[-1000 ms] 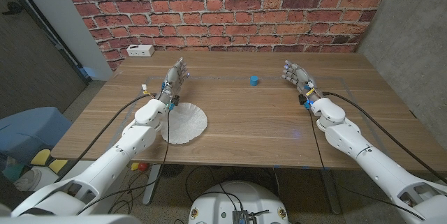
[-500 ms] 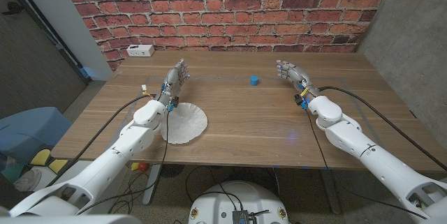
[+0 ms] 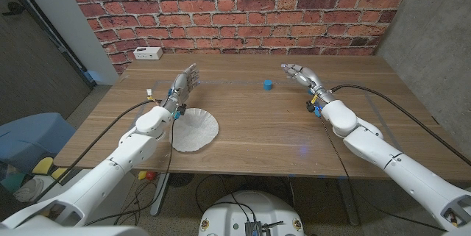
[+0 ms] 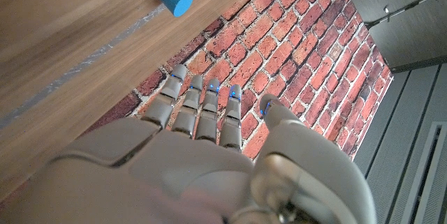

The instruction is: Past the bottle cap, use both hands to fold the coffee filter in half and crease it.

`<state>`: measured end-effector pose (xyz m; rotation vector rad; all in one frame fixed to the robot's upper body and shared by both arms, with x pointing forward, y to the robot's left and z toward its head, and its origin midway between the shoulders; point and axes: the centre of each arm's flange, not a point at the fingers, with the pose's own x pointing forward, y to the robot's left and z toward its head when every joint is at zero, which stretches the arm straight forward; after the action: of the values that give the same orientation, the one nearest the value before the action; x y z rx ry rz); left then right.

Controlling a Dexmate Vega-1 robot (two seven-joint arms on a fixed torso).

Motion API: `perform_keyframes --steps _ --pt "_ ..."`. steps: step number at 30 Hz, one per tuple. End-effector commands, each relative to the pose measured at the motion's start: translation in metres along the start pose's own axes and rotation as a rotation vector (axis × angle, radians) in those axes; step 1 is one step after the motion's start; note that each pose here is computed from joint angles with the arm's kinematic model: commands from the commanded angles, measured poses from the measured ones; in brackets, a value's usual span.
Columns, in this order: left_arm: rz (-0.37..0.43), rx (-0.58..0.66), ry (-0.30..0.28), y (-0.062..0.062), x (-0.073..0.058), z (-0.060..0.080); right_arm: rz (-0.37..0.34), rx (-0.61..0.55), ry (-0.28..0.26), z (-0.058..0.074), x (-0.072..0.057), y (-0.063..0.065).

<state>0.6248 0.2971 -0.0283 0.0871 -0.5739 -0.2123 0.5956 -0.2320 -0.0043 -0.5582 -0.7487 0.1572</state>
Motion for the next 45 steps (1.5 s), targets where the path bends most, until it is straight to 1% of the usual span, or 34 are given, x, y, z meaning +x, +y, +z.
perform_keyframes --steps 1,6,17,25,30,39,44,45 --pt "-0.013 0.032 0.031 0.004 -0.014 0.005 0.044 -0.160 -0.083 0.030 -0.004 0.013" --pt "-0.015 0.041 0.042 0.006 -0.020 0.006 0.066 -0.216 -0.110 0.039 -0.005 0.020" --pt "-0.008 0.065 0.056 0.011 -0.036 0.010 0.119 -0.321 -0.179 0.056 -0.006 0.035" --pt "-0.010 0.083 0.068 0.013 -0.047 0.011 0.159 -0.371 -0.247 0.067 -0.009 0.049" --pt "0.001 0.090 0.069 0.013 -0.055 0.012 0.182 -0.406 -0.282 0.072 -0.011 0.058" --pt "0.021 0.106 0.079 0.013 -0.069 0.015 0.200 -0.472 -0.345 0.080 -0.015 0.072" --pt "0.034 0.109 0.086 0.013 -0.077 0.015 0.238 -0.486 -0.370 0.083 -0.016 0.079" --pt "0.038 0.110 0.088 0.013 -0.079 0.016 0.253 -0.495 -0.377 0.083 -0.017 0.083"
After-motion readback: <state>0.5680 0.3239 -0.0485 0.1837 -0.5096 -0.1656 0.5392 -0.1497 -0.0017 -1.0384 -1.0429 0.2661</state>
